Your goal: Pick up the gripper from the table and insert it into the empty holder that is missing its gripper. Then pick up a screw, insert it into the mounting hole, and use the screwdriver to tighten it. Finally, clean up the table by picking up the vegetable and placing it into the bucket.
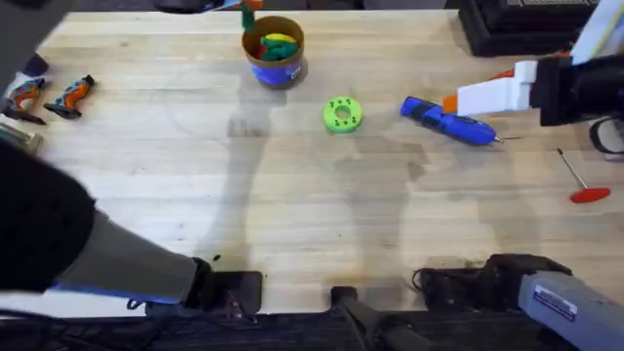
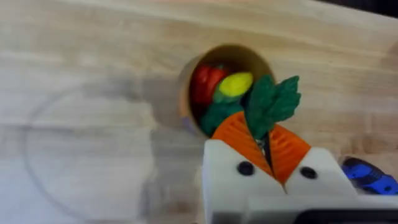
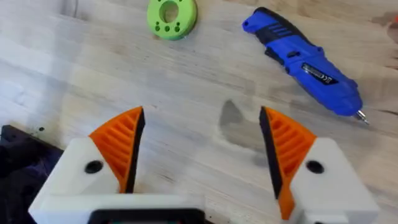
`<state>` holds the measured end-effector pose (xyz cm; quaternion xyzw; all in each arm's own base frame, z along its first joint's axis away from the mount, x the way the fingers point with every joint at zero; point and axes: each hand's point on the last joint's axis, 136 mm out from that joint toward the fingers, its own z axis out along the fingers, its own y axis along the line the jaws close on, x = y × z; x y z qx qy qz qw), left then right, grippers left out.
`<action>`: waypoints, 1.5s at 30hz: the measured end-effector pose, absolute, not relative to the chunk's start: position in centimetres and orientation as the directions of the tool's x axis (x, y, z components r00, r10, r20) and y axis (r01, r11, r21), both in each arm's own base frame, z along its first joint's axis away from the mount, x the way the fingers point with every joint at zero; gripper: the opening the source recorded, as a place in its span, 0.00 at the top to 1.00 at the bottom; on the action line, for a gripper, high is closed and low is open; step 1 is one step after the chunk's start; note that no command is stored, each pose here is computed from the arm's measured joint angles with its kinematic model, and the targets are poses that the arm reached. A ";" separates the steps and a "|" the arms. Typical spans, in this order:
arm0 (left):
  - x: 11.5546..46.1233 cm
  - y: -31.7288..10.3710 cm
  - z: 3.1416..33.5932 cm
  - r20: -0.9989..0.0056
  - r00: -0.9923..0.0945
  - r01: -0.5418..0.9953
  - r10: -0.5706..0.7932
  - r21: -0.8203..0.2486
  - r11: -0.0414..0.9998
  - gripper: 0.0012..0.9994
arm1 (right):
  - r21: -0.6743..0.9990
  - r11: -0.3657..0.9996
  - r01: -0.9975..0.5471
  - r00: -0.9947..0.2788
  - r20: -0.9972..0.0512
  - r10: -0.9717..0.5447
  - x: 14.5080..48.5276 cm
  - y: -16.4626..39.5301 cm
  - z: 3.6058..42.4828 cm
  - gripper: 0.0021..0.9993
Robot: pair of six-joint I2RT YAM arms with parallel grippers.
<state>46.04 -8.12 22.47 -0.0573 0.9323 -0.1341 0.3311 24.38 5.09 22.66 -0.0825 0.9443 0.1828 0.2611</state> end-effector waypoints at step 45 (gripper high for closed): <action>24.4 -8.0 20.9 -0.402 -0.913 0.114 0.063 -0.104 0.988 0.01 | 0.304 0.919 -0.250 -0.853 -0.519 -0.060 24.3 5.1 22.6 0.01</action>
